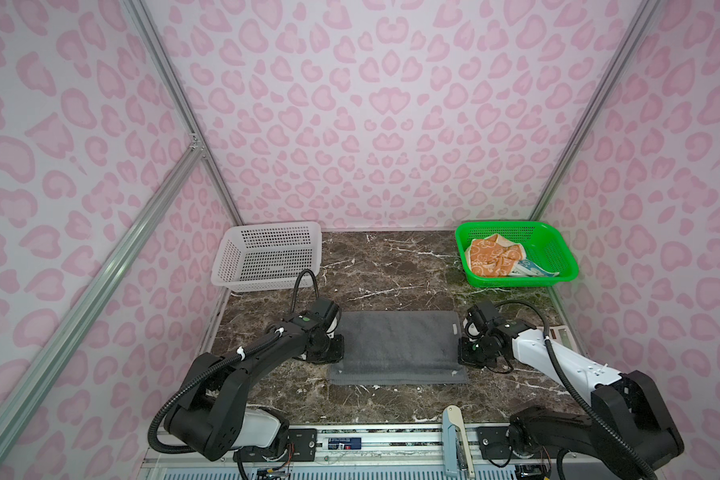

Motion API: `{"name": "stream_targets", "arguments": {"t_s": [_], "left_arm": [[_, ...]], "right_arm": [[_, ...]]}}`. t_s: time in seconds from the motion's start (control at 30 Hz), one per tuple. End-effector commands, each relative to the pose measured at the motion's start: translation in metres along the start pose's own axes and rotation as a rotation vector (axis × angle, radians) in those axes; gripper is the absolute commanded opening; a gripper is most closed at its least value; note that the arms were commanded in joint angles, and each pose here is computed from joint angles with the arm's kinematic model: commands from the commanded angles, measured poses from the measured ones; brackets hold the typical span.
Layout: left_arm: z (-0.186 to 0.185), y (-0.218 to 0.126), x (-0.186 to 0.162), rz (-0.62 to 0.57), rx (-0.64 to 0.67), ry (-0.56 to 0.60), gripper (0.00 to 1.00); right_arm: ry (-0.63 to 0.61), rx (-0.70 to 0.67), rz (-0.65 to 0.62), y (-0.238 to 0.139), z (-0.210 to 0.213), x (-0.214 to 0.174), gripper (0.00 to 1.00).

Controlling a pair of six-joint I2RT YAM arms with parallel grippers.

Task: Fold and stack the towels
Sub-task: 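Lower the held far edge onto the towel's near edge with both grippers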

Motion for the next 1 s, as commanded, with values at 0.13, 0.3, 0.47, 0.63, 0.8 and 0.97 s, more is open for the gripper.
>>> {"name": "stream_targets", "arguments": {"t_s": [0.13, 0.3, 0.47, 0.63, 0.8, 0.97], "left_arm": [[-0.005, -0.025, 0.011, -0.067, 0.001, 0.027, 0.03], [-0.009, -0.056, 0.020, -0.126, -0.004, 0.058, 0.03], [-0.009, -0.070, 0.013, -0.158, -0.005, 0.067, 0.03], [-0.002, -0.058, -0.005, -0.158, -0.020, 0.024, 0.03], [0.005, -0.036, -0.018, -0.121, -0.022, -0.019, 0.08], [0.006, -0.022, -0.017, -0.083, -0.022, -0.040, 0.24]], "right_arm": [[-0.011, 0.018, -0.035, -0.015, 0.007, 0.005, 0.00], [-0.029, 0.001, -0.069, -0.037, 0.013, 0.011, 0.00], [-0.010, -0.002, -0.088, -0.051, 0.008, 0.003, 0.00], [0.035, 0.006, -0.065, -0.042, -0.002, -0.012, 0.00], [0.074, 0.013, -0.037, -0.017, -0.007, -0.025, 0.05], [0.056, -0.037, -0.016, -0.005, -0.009, -0.029, 0.27]]}}
Point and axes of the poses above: each gripper's point midway between its finger pads, its own y axis out along the fingers, its own z axis along the line the jaws close on, x = y × z, the point moved 7 cm from there along -y, back along the fingers, and after that the axes turned 11 degrees about y, right-handed, at the moved point
